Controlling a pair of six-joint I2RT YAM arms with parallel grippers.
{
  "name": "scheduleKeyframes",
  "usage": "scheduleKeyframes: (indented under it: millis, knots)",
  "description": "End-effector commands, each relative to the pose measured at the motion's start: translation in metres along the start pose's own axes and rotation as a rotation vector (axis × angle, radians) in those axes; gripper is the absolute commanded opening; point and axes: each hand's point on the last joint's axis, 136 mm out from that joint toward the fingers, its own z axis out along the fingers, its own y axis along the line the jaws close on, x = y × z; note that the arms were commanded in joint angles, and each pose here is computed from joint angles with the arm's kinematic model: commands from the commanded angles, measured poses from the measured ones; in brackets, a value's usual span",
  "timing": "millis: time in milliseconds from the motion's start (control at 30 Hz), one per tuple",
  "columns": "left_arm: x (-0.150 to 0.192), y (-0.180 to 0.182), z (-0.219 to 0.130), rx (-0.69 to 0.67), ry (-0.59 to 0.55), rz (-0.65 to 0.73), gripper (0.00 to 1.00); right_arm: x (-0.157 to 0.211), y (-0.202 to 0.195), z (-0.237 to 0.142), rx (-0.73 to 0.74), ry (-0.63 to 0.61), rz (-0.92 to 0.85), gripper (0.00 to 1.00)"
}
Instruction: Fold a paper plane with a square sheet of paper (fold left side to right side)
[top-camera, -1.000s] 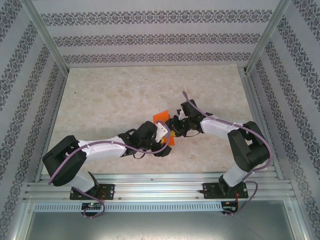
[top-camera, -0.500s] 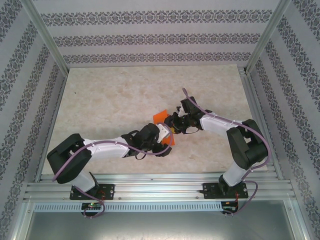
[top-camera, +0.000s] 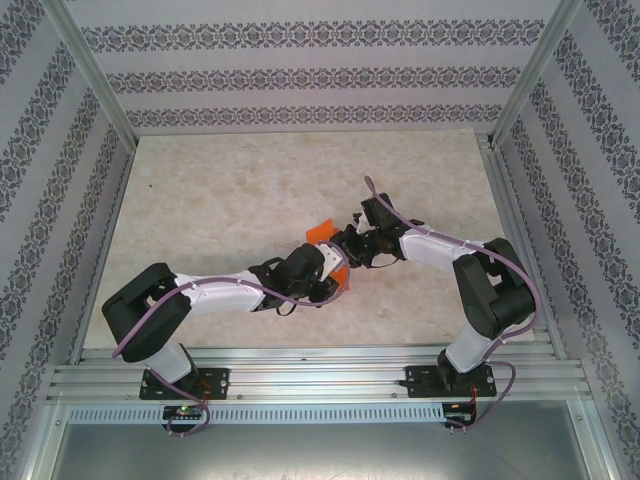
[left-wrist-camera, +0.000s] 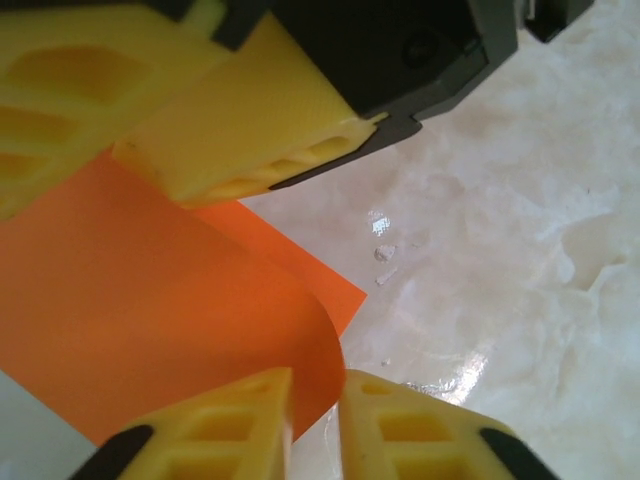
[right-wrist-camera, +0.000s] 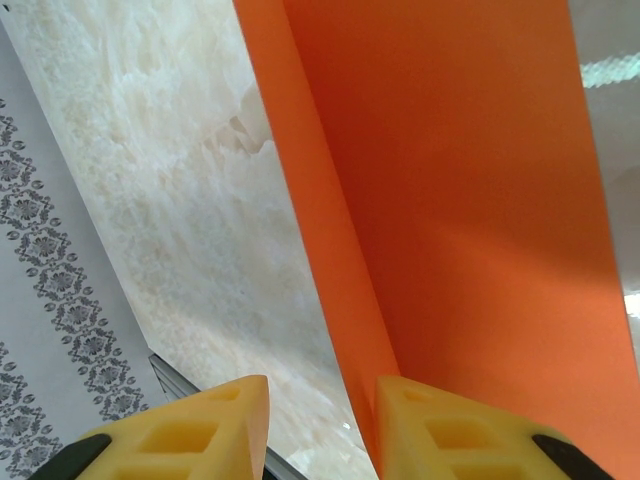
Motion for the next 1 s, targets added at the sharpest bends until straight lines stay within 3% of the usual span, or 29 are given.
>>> scheduleKeyframes:
  millis: [0,133,433,733,833,967]
  knots:
    - [-0.018,-0.011,-0.003,0.025,-0.051,0.021,0.1,0.001,0.0,0.003,-0.005,0.007,-0.002,0.33]
    - [-0.017,-0.012,-0.004,0.039,-0.049,0.016,0.0,0.002,-0.004,0.003,0.01,0.007,-0.008,0.34]
    - [-0.016,-0.007,-0.012,0.142,-0.065,-0.061,0.0,-0.001,-0.013,-0.009,0.074,-0.017,-0.059,0.36]
    - [-0.015,0.008,-0.016,0.209,-0.06,-0.12,0.0,-0.008,-0.022,-0.036,0.087,-0.112,-0.147,0.5]
    - [-0.014,0.016,-0.017,0.215,-0.059,-0.142,0.0,-0.004,-0.024,-0.041,0.085,-0.116,-0.182,0.47]
    - [-0.013,0.028,-0.02,0.213,-0.065,-0.175,0.0,0.007,-0.036,-0.036,0.098,-0.089,-0.198,0.34]
